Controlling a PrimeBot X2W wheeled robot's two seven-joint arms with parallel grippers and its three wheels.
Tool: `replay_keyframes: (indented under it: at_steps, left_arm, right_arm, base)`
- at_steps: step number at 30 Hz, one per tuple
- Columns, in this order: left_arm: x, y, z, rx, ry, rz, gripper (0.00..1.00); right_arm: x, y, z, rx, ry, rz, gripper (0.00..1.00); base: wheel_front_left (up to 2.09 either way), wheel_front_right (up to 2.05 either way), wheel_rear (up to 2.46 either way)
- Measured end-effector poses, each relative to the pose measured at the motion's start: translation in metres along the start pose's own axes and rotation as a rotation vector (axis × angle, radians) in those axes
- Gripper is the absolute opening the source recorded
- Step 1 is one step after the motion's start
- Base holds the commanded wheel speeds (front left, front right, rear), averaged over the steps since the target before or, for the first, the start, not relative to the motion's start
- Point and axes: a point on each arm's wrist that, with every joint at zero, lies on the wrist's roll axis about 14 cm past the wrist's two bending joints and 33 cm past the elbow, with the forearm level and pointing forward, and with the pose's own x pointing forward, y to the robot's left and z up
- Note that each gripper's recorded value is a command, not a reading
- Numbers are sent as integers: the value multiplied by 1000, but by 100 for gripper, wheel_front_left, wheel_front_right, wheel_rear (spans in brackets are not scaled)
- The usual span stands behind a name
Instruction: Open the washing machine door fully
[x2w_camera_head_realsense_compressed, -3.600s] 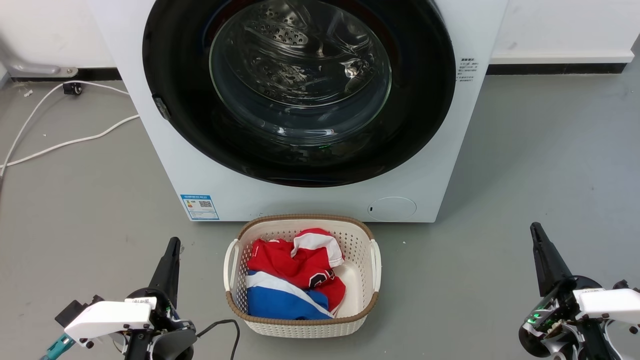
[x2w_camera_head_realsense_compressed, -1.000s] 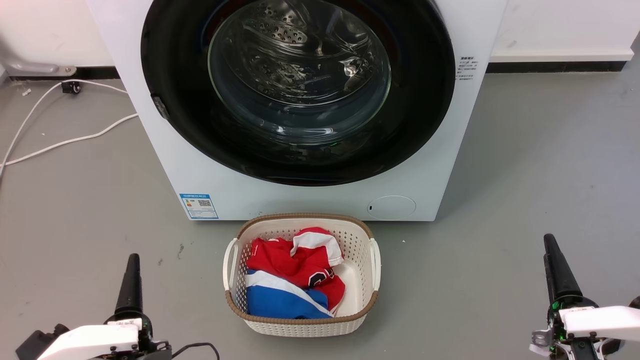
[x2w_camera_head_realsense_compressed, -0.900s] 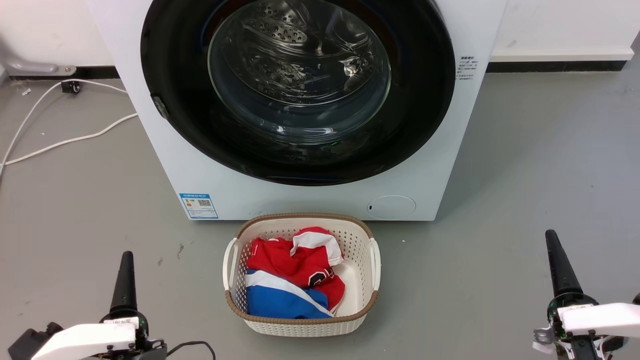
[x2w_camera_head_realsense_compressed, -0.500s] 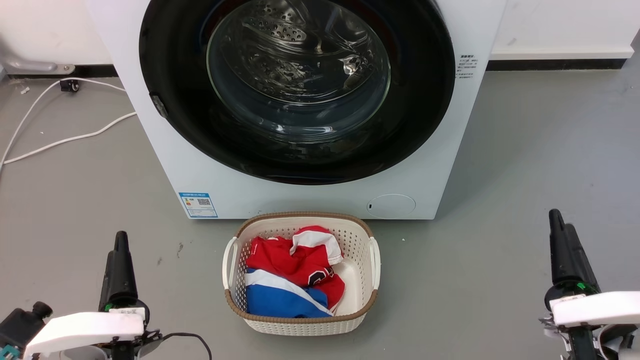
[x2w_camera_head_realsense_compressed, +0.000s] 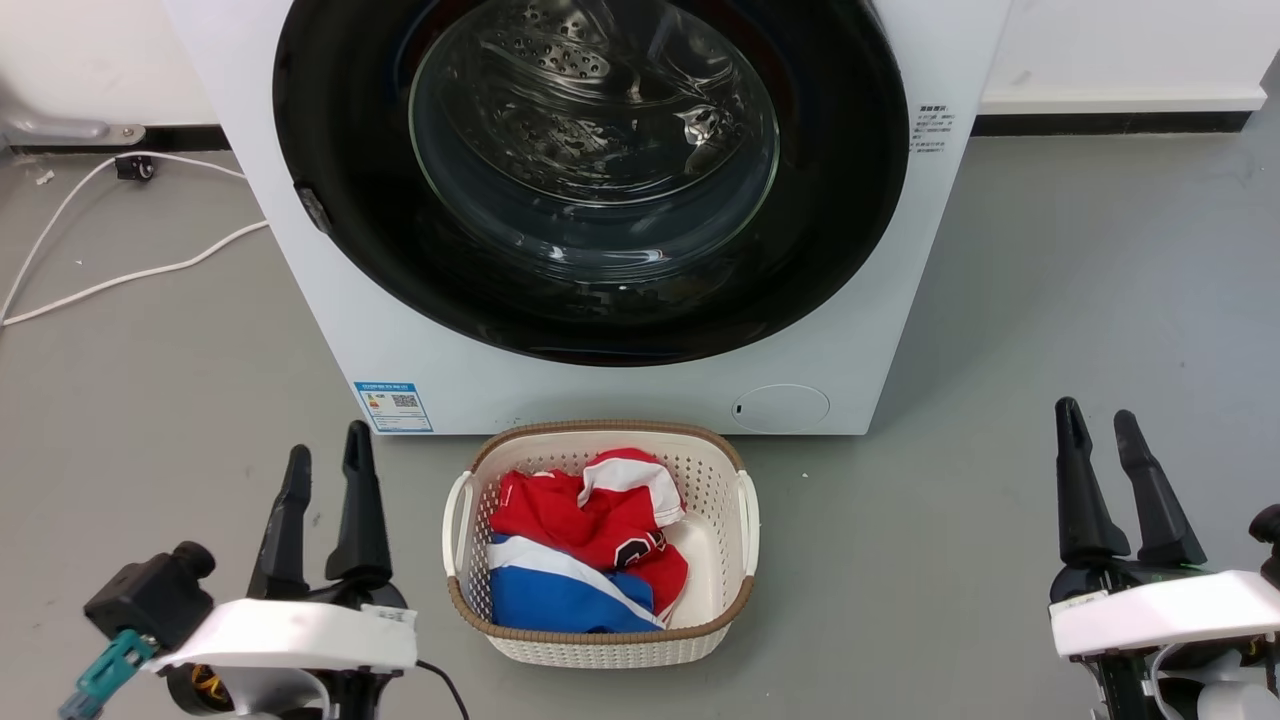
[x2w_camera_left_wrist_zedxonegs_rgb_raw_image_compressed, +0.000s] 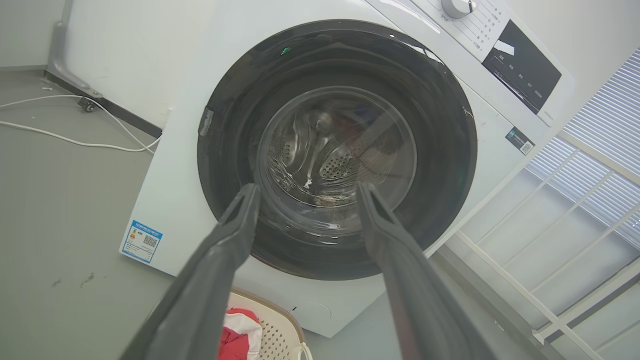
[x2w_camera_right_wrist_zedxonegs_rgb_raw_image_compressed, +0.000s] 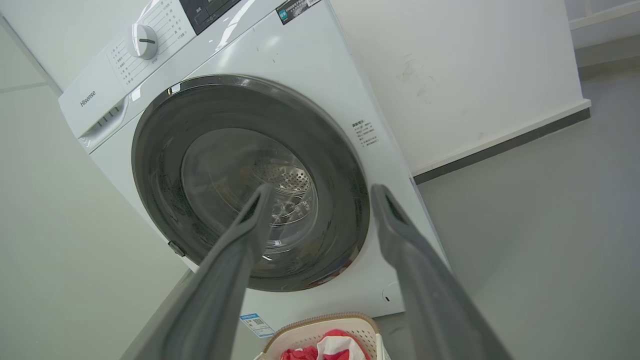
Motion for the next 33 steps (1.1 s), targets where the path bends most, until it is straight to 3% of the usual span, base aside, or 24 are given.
replay_keyframes:
  at_steps: [12,25,33]
  left_arm:
    - [0,-32,-8,220,-1,-96,100]
    - [-9,-43,-31,443,41,-139,100]
    - [-13,-47,-40,503,52,-156,100]
  right_arm:
    - [-3,6,-1,-187,-2,33,100]
    - [-5,11,-2,-335,-8,62,100]
    - [-6,11,-5,-401,-5,72,100]
  base:
    - [0,0,0]
    - [0,0,0]
    - [0,0,0]
